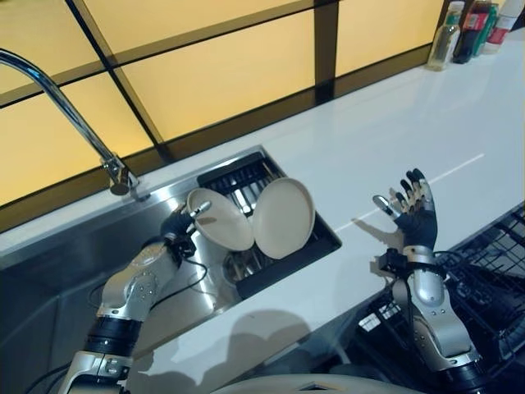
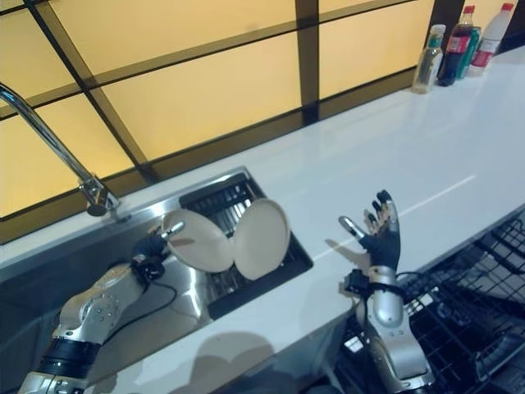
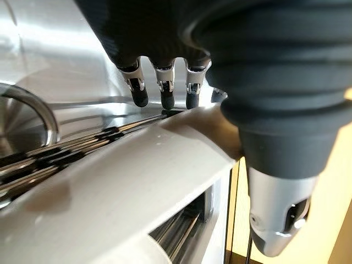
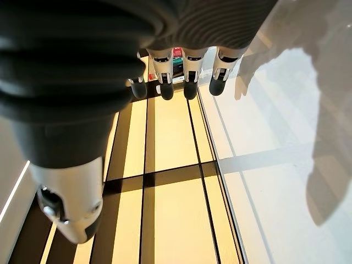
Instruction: Pick up plates and place into dishwasher.
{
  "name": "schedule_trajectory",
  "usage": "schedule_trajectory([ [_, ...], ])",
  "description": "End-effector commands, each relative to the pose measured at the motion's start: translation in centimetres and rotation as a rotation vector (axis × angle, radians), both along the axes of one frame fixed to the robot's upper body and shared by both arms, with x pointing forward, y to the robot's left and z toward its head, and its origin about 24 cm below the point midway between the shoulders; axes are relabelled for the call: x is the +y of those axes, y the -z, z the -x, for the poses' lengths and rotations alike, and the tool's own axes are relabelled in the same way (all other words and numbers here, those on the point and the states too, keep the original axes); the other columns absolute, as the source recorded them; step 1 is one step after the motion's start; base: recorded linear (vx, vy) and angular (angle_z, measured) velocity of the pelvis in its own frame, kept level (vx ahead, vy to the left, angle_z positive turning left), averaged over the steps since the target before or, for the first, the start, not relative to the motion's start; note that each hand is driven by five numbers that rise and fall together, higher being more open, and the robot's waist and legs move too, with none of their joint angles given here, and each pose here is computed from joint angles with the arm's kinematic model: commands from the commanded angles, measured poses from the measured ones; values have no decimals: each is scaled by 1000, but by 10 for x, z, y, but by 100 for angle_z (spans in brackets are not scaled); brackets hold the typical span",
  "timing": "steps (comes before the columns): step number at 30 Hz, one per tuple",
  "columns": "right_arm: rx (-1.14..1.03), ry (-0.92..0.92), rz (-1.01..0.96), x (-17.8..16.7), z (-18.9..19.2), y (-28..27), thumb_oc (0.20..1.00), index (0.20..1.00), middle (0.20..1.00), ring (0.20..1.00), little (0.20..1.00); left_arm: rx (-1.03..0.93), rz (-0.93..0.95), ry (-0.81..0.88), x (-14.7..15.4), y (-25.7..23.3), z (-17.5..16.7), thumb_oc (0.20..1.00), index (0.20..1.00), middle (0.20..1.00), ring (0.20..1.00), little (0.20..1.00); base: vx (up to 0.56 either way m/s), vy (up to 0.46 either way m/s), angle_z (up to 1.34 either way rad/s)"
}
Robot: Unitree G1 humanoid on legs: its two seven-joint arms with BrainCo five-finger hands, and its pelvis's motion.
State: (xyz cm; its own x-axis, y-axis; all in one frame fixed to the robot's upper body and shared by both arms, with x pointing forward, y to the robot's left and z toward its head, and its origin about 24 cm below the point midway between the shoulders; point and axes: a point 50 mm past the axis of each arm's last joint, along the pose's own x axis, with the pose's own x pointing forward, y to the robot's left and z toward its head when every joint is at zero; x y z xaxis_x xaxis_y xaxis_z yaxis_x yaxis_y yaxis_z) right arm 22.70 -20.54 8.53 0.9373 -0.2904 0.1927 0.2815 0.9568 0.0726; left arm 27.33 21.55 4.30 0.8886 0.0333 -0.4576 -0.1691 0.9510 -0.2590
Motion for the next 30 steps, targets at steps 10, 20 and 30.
schedule_trajectory([
  [10,-96,-22,-20,0,-1,-15,1000,1000,1000,1000,1000,93,81,22,-3,27,6,200,200,200,200,200,0,0,0],
  [20,-102,-45,17,-4,-2,-18,1000,1000,1000,1000,1000,7,-38,142,2,8,-4,200,200,200,200,200,-2,20,1],
  [30,-99,-49,22,-4,0,-18,1000,1000,1000,1000,1000,-46,-75,168,7,-5,-10,200,200,200,200,200,-1,-1,0],
])
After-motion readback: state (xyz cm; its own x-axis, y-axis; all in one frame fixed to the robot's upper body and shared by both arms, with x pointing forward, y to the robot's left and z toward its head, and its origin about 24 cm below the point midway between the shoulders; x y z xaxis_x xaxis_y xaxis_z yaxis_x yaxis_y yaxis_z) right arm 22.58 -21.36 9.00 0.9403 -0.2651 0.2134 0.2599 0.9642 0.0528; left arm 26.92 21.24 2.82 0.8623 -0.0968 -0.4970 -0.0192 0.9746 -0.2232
